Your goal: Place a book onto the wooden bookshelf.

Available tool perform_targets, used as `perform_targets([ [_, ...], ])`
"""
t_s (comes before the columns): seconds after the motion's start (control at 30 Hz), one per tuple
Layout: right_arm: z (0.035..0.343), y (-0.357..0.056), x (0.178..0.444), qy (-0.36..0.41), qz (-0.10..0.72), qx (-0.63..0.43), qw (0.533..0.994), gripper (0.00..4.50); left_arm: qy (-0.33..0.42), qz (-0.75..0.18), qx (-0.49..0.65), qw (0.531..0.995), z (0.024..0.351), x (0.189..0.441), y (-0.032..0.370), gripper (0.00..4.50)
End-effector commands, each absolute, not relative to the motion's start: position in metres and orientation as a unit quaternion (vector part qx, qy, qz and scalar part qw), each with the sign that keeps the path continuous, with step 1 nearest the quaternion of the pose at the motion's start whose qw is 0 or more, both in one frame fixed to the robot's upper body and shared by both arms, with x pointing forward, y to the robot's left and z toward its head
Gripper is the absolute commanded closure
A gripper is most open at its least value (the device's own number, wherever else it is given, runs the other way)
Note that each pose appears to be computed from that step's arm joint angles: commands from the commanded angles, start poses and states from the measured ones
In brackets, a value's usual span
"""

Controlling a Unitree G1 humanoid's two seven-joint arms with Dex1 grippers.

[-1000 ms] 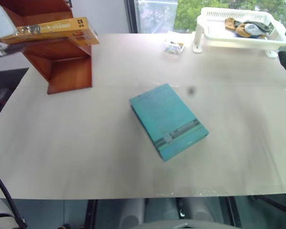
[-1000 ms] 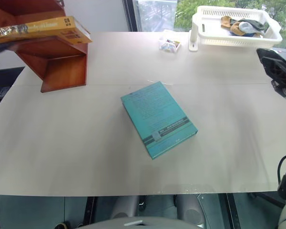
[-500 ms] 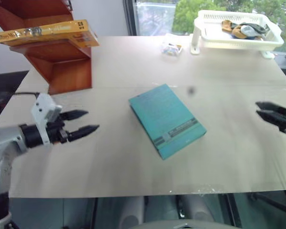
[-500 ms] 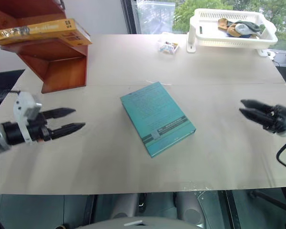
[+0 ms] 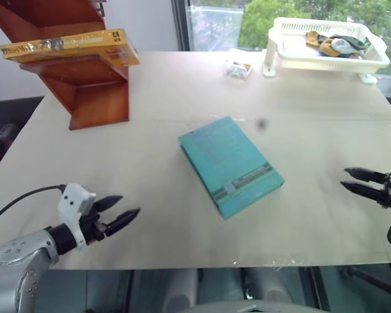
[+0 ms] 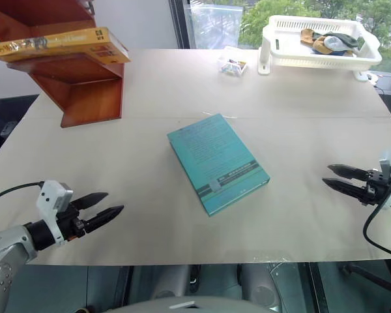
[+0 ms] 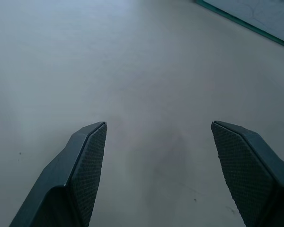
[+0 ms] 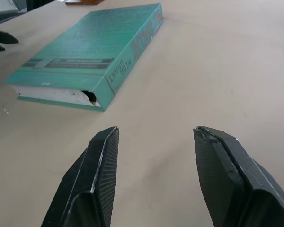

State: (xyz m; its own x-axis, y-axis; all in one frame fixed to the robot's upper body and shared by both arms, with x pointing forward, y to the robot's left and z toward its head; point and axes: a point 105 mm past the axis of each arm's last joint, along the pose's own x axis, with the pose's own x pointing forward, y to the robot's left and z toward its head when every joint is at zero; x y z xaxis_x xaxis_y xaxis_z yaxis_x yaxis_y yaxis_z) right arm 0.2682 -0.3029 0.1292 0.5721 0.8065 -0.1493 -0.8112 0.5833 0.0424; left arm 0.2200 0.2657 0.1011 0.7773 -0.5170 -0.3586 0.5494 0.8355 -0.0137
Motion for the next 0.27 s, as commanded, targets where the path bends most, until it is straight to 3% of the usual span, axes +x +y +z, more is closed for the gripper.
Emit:
perform_targets([
  [0.03,0.138,-0.304,0.27,0.056,0.453,-0.027,0.889,1.95,0.143,-0.292,0.065,0.944,0.117,0.226,0.258,0.82],
  [0.27,0.134,-0.284,0.273,0.038,0.463,-0.006,0.886,1.95,0.126,-0.299,0.073,0.943,0.118,0.229,0.243,0.82],
])
